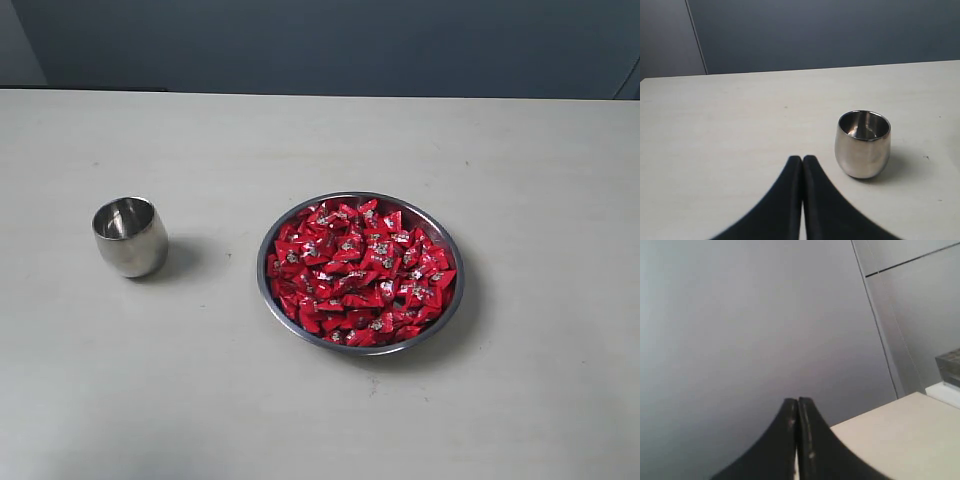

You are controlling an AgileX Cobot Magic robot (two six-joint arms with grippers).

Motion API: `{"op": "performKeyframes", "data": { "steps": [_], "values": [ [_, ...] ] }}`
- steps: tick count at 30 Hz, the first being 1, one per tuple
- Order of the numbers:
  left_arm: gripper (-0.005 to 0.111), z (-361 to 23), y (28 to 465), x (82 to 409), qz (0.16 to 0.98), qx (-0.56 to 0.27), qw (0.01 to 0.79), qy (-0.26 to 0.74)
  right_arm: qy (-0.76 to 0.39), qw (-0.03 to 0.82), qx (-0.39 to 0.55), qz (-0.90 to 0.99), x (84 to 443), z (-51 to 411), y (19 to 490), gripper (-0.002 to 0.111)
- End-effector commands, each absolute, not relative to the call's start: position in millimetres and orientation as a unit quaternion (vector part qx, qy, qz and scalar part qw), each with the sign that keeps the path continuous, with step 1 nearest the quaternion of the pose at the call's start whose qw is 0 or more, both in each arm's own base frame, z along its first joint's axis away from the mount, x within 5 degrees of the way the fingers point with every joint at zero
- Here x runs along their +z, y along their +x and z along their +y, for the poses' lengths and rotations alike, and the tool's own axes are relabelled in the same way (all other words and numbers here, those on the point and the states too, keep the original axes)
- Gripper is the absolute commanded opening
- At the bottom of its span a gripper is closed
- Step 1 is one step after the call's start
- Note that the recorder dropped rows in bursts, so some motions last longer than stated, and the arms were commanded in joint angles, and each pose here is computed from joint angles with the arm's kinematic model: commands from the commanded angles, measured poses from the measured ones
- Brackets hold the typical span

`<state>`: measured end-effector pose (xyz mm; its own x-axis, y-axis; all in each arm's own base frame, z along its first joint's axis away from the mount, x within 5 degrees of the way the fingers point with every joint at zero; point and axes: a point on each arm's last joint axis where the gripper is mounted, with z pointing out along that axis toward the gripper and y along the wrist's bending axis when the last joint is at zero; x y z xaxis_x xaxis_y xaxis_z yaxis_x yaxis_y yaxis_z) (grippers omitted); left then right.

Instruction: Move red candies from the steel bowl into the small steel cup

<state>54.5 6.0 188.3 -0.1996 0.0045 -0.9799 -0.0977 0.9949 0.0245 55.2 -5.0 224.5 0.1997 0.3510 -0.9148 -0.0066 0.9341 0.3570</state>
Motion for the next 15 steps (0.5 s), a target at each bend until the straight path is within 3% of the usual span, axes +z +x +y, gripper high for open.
{"op": "performKeyframes", "data": {
  "steps": [1, 8, 15],
  "values": [
    [0.0, 5.6, 54.4, 187.5, 0.773, 0.037, 0.633, -0.028, 0.122, 0.743, 0.132, 0.645, 240.7, -0.1, 51.7, -0.001],
    [0.0, 5.6, 54.4, 187.5, 0.773, 0.037, 0.633, -0.028, 0.088, 0.7, 0.117, 0.699, 281.9, 4.3, 62.5, -0.001],
    [0.0, 5.6, 54.4, 187.5, 0.773, 0.037, 0.633, -0.028, -0.031, 0.602, 0.103, 0.792, 322.1, 21.3, 133.1, -0.001]
  ]
}}
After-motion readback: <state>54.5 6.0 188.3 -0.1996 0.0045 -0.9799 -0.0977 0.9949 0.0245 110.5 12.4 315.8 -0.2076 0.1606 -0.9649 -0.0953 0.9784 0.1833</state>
